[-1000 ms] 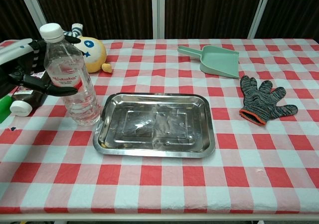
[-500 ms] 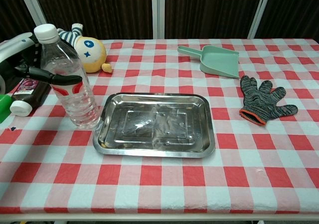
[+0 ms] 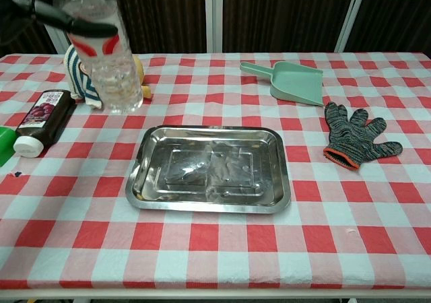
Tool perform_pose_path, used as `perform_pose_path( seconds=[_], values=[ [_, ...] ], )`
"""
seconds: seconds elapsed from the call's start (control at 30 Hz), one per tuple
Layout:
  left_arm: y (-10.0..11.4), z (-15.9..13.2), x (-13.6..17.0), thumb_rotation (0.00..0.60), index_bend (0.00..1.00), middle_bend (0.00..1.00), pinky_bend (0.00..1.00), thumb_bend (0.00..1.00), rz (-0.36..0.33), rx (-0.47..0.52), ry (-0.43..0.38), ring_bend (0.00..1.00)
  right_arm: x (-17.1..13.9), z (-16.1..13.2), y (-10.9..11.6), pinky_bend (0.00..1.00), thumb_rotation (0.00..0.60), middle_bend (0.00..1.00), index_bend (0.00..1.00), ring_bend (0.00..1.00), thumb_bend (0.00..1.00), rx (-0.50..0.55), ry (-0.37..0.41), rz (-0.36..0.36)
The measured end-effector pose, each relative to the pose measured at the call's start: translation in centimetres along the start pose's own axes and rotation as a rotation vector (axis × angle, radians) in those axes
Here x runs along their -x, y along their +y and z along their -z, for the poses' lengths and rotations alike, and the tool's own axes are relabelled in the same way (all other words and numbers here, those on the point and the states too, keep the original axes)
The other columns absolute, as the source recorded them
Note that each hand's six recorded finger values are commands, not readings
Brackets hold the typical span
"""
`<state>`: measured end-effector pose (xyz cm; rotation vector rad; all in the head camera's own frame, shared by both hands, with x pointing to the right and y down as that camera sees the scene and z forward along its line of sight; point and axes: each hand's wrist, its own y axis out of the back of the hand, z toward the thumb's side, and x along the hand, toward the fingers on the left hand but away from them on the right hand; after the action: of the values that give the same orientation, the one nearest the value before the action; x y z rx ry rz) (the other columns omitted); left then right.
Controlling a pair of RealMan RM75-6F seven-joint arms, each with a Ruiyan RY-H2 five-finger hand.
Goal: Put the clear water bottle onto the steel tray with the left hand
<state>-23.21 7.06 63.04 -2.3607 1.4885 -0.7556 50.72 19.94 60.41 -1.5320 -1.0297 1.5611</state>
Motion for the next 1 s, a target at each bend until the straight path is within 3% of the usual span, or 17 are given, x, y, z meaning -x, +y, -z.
perform_pose_path(
  seconds=[0.2, 0.33, 0.4, 0.47, 0.57, 0.67, 0.77, 0.9, 1.0],
  values=[
    [1.5, -2.2, -0.9, 0.600, 0.59, 0.65, 0.57, 0.18, 0.052, -0.016, 0.049, 0.52, -0.2, -0.2, 0.2, 0.00, 0.600, 0.00, 0.00, 0.00, 0.12, 0.009, 0.009, 0.005],
    [0.3, 0.6, 0.7, 0.600, 0.59, 0.65, 0.56, 0.18, 0.099, -0.032, 0.141, 0.52, -0.2, -0.2, 0.4, 0.00, 0.600, 0.00, 0.00, 0.00, 0.12, 0.013, 0.009, 0.007],
    [0.2, 1.5, 0.6, 0.600, 0.59, 0.65, 0.56, 0.18, 0.091, -0.025, 0.163, 0.52, -0.2, -0.1, 0.4, 0.00, 0.600, 0.00, 0.00, 0.00, 0.12, 0.012, 0.007, 0.007],
    [1.1, 0.5, -0.5, 0.600, 0.58, 0.65, 0.57, 0.18, 0.056, -0.028, 0.128, 0.52, -0.1, -0.1, 0.3, 0.00, 0.600, 0.00, 0.00, 0.00, 0.12, 0.010, 0.006, 0.003],
    [2.9, -3.9, -2.6, 0.600, 0.58, 0.65, 0.57, 0.18, -0.010, -0.011, 0.000, 0.52, -0.1, -0.3, 0.2, 0.00, 0.600, 0.00, 0.00, 0.00, 0.12, 0.009, 0.010, 0.002],
    [4.7, -6.4, -3.4, 0.600, 0.58, 0.65, 0.57, 0.18, -0.073, 0.022, -0.066, 0.52, -0.2, -0.2, 0.1, 0.00, 0.600, 0.00, 0.00, 0.00, 0.12, 0.010, 0.009, -0.003],
    [4.5, -5.0, -2.7, 0.600, 0.58, 0.65, 0.57, 0.18, -0.072, 0.038, -0.022, 0.52, -0.2, -0.2, 0.0, 0.00, 0.600, 0.00, 0.00, 0.00, 0.12, 0.011, 0.006, -0.008],
    [2.1, -1.0, -0.5, 0.600, 0.58, 0.65, 0.57, 0.18, 0.007, 0.020, 0.088, 0.52, -0.1, -0.2, 0.0, 0.00, 0.600, 0.00, 0.00, 0.00, 0.12, 0.008, 0.008, -0.005],
    [1.1, -0.3, 0.5, 0.600, 0.58, 0.65, 0.57, 0.18, 0.048, 0.002, 0.103, 0.52, -0.1, -0.2, -0.2, 0.00, 0.600, 0.00, 0.00, 0.00, 0.12, 0.002, 0.005, -0.011]
  ],
)
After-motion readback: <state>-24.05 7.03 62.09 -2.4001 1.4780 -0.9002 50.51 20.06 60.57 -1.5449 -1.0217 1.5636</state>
